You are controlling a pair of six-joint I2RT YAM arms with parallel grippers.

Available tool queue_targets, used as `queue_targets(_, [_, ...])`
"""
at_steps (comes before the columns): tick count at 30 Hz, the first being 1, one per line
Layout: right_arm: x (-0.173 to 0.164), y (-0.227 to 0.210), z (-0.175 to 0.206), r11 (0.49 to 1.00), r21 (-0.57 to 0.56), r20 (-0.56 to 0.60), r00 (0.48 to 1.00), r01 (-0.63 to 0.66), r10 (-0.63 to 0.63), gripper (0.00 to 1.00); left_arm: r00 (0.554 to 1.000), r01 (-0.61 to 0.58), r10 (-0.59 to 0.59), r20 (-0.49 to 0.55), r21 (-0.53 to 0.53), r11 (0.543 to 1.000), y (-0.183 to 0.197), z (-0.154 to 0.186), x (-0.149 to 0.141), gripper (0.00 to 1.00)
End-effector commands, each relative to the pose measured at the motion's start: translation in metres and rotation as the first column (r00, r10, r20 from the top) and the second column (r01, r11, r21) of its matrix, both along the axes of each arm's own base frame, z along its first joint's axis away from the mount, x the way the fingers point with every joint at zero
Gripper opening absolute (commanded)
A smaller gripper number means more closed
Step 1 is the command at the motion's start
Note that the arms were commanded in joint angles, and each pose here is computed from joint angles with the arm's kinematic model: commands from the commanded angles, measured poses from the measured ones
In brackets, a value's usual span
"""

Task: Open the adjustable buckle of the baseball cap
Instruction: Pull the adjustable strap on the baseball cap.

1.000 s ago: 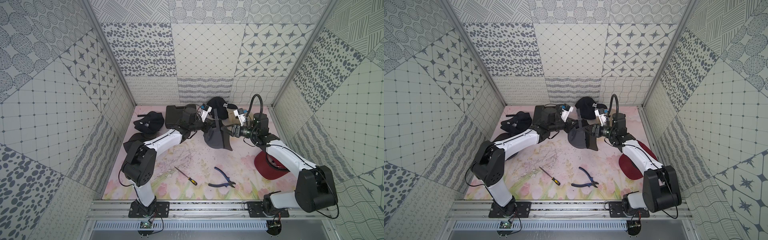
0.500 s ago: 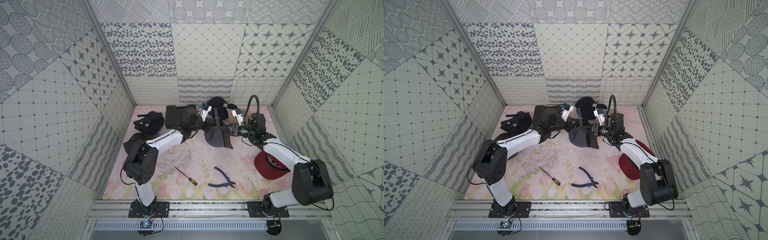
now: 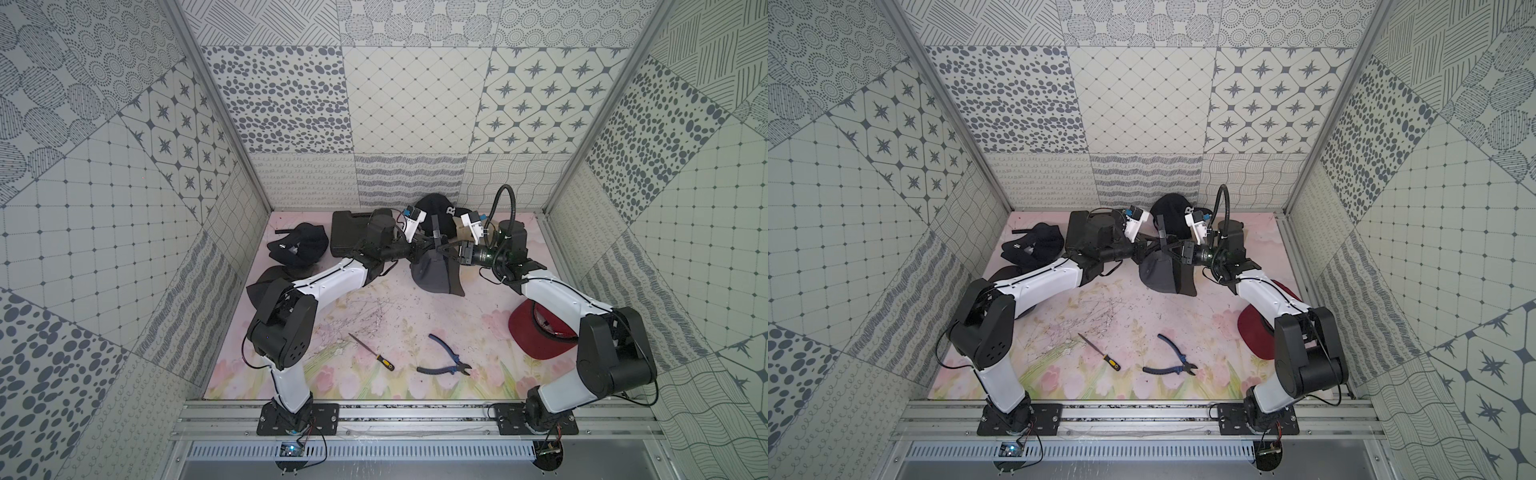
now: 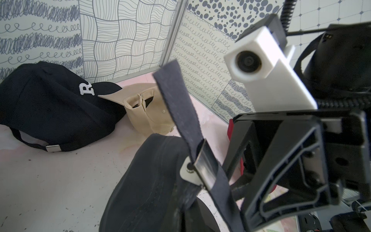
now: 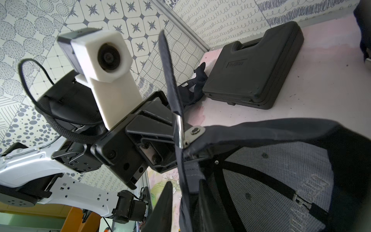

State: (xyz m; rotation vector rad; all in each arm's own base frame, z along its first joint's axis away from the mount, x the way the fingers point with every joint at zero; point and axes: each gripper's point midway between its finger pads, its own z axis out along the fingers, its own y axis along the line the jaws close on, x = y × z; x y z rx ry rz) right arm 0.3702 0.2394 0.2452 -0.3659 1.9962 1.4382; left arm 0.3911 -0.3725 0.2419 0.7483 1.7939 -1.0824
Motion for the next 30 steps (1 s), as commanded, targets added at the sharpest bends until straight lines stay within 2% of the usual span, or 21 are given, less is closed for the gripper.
queue_targets(1, [0.001,0.007,0.018,0.999,0.025,0.073,0.997,-0.026,0.024,0.18,0.999,0.022,-0.020,0.045,-0.049,0.999,-0.007,0.018,-0.001,0.00])
queue_targets(8, [-0.003,0.008,0.017,0.999,0.025,0.075,0.997,-0.025,0.023,0.00,0.999,-0.026,0.028,0.019,-0.102,0.994,-0.008,0.024,0.005,0.00])
queue_targets(16, [-0.007,0.014,0.012,0.999,0.028,0.073,0.997,-0.034,0.032,0.00,0.999,-0.040,0.039,-0.009,-0.173,0.984,-0.009,0.035,0.007,0.00])
queue_targets(30, [-0.018,0.002,0.000,1.000,-0.008,0.057,0.998,-0.007,0.007,0.00,0.995,-0.101,0.104,0.003,-0.200,0.975,-0.003,0.048,0.015,0.00])
